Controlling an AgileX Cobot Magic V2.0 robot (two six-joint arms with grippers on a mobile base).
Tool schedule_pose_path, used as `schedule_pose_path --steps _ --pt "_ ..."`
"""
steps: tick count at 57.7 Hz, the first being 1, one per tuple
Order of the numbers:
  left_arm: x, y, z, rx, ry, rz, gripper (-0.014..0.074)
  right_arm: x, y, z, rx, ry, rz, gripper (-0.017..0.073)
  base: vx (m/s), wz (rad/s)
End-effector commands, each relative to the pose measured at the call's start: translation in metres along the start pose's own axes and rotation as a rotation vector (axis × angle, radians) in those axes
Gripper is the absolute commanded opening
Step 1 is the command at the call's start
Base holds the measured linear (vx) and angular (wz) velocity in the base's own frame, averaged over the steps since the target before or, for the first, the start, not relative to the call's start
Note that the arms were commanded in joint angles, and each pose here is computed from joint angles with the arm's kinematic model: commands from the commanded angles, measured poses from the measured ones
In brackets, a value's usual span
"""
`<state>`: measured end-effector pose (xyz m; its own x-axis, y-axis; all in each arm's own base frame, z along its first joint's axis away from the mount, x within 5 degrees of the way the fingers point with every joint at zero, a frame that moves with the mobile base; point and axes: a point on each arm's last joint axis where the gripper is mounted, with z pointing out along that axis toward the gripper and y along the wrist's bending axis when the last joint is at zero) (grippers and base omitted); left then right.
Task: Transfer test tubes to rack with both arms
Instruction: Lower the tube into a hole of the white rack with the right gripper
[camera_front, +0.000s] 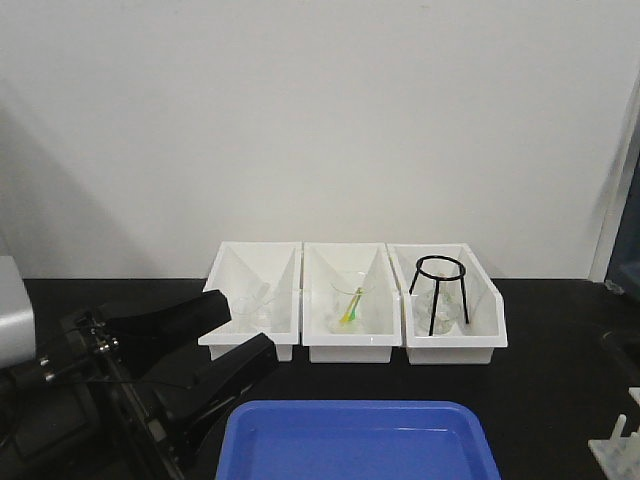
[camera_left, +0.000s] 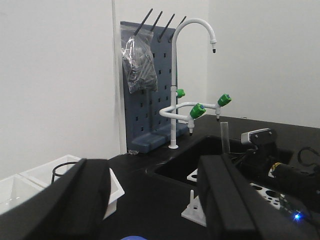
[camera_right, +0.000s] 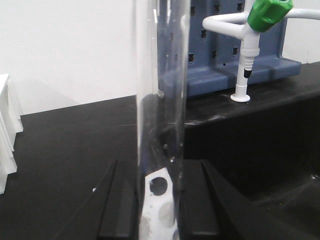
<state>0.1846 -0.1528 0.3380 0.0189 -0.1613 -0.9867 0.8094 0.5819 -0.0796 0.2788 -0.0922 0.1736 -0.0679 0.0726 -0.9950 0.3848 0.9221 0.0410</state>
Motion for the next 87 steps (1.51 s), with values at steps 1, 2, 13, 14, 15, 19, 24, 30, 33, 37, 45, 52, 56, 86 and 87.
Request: schedule_pose_path --steps 1,2,13,14,15,19,24,30,33,37,45,52,56,86,87 --pt "-0.020 -0.006 -0.001 0.037 -0.106 -0.008 0.0481 -0.020 0.000 0.002 -0.002 -0.132 -0.008 -0.0004 0.00 0.00" --pt "-0.020 -0.006 -0.001 0.037 -0.106 -0.008 0.0481 -0.013 0.000 0.004 -0.001 -0.105 -0.010 -0.0004 0.00 0.00" --pt "-0.020 -0.006 -0.001 0.037 -0.106 -0.008 0.0481 0.000 0.000 0.008 -0.001 -0.063 -0.014 -0.0004 0.00 0.00" --pt "-0.020 -0.006 -0.001 0.037 -0.106 -0.008 0.0481 0.001 0.000 0.008 -0.001 -0.060 -0.014 -0.0004 0.00 0.00" --pt "-0.020 -0.006 -0.001 0.037 -0.106 -0.008 0.0481 0.001 -0.001 0.008 0.000 -0.057 -0.014 -0.0004 0.00 0.00" --pt "-0.020 -0.006 -0.001 0.037 -0.106 -0.008 0.0481 0.004 -0.001 0.009 0.001 -0.049 -0.015 -0.0004 0.00 0.00" --pt "-0.020 -0.006 -0.001 0.037 -0.106 -0.008 0.0481 0.006 -0.001 0.009 0.002 -0.040 -0.015 -0.0004 0.00 0.00" --pt "-0.021 -0.006 -0.001 0.037 -0.107 -0.008 0.0481 0.008 -0.001 0.010 0.002 -0.034 -0.016 -0.0004 0.00 0.00" --pt "-0.021 -0.006 -0.001 0.037 -0.107 -0.008 0.0481 0.007 -0.001 0.010 0.002 -0.039 -0.016 -0.0004 0.00 0.00" --pt "-0.021 -0.006 -0.001 0.037 -0.107 -0.008 0.0481 0.007 -0.001 0.010 0.002 -0.042 -0.016 -0.0004 0.00 0.00" --pt "-0.021 -0.006 -0.001 0.037 -0.107 -0.008 0.0481 0.006 -0.001 0.009 0.003 -0.046 -0.015 -0.0002 0.00 0.00" --pt "-0.021 -0.006 -0.001 0.037 -0.107 -0.008 0.0481 0.006 -0.001 0.009 0.003 -0.046 -0.015 0.0009 0.00 0.00" --pt "-0.021 -0.006 -0.001 0.037 -0.107 -0.008 0.0481 0.006 -0.001 0.009 0.003 -0.046 -0.015 0.0029 0.00 0.00" --pt "-0.021 -0.006 -0.001 0.037 -0.107 -0.008 0.0481 0.006 -0.001 0.009 0.002 -0.046 -0.016 0.0214 0.00 0.00" --pt "-0.021 -0.006 -0.001 0.037 -0.107 -0.008 0.0481 0.006 -0.001 0.009 0.002 -0.046 -0.016 0.0216 0.00 0.00"
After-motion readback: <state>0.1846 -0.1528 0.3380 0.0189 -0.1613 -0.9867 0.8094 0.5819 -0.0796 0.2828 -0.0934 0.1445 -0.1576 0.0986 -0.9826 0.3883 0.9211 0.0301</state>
